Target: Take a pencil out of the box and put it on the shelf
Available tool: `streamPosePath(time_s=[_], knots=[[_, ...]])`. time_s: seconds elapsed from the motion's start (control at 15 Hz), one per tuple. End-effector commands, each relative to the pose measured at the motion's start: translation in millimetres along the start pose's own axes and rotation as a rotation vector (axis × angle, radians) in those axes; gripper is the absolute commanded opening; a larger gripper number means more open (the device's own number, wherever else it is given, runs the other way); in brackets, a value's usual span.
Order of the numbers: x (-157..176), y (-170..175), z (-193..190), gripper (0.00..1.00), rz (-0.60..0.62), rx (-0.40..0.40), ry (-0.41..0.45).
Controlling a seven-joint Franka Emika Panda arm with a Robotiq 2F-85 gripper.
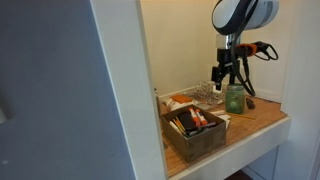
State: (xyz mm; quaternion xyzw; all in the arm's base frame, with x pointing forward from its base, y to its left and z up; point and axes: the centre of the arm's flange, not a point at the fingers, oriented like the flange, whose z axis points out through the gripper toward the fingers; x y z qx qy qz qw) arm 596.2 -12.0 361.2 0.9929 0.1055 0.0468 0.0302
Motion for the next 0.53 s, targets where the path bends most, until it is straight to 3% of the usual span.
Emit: streamPosePath(time_s=[0.0, 0.13, 0.2, 0.47], knots=[[-8.2, 6.0, -30.3, 1.0, 0.049, -0.098, -0.02], [-11.0, 11.4, -39.4, 1.0, 0.005, -0.097, -0.035], [-7.3, 11.7, -24.0, 1.0, 0.027, -0.073, -0.017], [-10.1, 13.0, -33.6, 1.0, 0.023, -0.077, -0.022]])
